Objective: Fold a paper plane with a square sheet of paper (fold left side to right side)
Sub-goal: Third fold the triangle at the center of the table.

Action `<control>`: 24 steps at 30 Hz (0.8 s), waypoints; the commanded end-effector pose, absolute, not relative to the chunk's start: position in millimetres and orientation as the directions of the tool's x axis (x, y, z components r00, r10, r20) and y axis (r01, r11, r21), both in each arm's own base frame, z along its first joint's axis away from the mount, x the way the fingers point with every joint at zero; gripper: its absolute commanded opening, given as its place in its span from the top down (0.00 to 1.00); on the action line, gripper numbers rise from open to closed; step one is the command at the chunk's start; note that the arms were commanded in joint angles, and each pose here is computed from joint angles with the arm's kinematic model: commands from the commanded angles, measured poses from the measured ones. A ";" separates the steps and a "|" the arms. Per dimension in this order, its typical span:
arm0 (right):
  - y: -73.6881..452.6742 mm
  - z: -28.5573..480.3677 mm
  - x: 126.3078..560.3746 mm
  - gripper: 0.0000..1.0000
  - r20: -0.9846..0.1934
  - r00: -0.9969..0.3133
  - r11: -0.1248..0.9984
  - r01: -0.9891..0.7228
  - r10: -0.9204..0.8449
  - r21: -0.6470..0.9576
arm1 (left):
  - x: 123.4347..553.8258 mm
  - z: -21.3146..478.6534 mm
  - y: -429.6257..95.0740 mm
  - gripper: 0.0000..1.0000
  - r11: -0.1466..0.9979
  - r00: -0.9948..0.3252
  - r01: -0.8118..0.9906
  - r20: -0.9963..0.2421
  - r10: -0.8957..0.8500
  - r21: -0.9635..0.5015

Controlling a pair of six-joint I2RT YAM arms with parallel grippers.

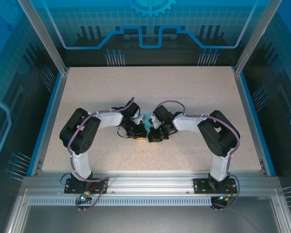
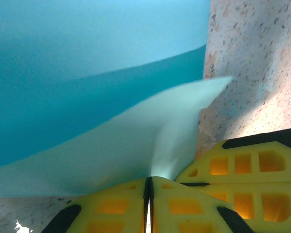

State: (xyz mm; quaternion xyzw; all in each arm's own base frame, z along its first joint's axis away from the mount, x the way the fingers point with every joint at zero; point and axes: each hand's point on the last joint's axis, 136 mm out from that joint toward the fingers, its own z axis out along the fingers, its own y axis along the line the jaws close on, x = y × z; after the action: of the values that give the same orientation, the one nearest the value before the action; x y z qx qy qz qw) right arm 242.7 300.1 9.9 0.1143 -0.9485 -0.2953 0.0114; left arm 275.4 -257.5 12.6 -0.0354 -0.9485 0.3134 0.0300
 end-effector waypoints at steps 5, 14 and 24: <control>269.5 -27.4 214.9 1.00 0.083 -0.969 0.890 -0.180 -0.235 0.418 | 286.7 0.7 -233.0 0.89 0.871 -0.998 0.046 0.006 0.056 -0.489; 265.7 -30.3 211.2 1.00 0.097 -0.967 0.895 -0.175 -0.234 0.411 | 302.8 2.9 -208.1 0.89 0.895 -1.000 0.022 -0.013 0.019 -0.445; 263.7 -30.9 207.9 1.00 0.104 -0.966 0.896 -0.175 -0.236 0.408 | 321.9 -7.3 -172.9 0.90 0.910 -0.998 -0.047 -0.013 -0.057 -0.413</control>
State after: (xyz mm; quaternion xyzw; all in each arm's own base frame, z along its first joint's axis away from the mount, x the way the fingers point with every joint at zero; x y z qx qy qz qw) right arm 243.0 300.3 9.5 0.1192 -0.9494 -0.2905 0.0079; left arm 304.3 -214.3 12.1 -0.0005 -0.9585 0.2851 0.0077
